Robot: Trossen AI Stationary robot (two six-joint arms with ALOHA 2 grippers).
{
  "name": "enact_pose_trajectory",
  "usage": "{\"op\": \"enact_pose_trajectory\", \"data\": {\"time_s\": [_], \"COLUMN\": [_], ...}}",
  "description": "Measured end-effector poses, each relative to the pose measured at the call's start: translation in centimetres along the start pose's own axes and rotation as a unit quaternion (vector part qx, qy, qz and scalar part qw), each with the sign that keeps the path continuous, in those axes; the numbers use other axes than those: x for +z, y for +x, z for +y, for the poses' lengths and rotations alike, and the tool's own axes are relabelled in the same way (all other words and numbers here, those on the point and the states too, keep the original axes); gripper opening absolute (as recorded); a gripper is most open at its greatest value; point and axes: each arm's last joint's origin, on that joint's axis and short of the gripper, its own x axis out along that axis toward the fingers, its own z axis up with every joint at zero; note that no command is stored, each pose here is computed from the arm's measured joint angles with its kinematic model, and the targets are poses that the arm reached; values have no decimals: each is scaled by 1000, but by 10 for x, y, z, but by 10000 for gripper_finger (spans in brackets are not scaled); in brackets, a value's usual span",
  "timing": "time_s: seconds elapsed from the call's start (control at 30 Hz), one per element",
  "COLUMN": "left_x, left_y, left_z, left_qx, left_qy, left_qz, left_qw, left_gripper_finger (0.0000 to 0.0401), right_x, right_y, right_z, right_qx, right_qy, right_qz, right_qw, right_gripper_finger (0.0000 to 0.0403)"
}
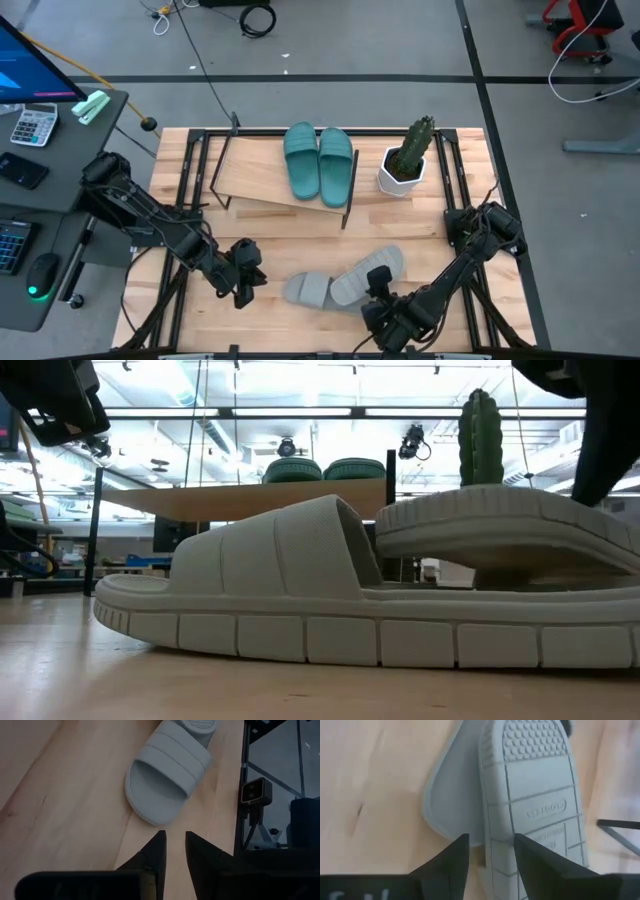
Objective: Pick and place slides into the shelf
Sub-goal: Put the gray slide on the shelf
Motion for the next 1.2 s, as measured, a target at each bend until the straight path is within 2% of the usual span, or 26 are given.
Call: {"op": "enact_pose_trajectory", "data": {"time_s": [0.3,0.6,0.7,0.83,1.0,1.2], "left_x": [-1,-2,-2,-5,-7,-8], "left_y": [0,0,0,-1,-2,-2], "left_z": [1,0,0,-2,-4,-4], "left_qx": [5,-7,-10,-15,-19,-18], "left_qy": [2,2,0,4,9,10], "left_qz": [4,20,24,26,29,30], "left_qw": [1000,1000,1000,1000,999,999], "left_gripper_finger": [80,78,80,76,74,79], "right_x": [-1,-1,-2,-3,-2,0], "right_y": [9,34,42,46,48,51], "right_z": [-5,0,4,6,3,0], "right_qx": [-2,-19,-22,-37,-44,-31], "right_qy": [11,8,4,31,73,97], "right_qz": [15,36,42,40,38,44], "right_qw": [1000,999,999,998,996,994], "right_gripper_finger": [181,206,209,202,161,36]}}
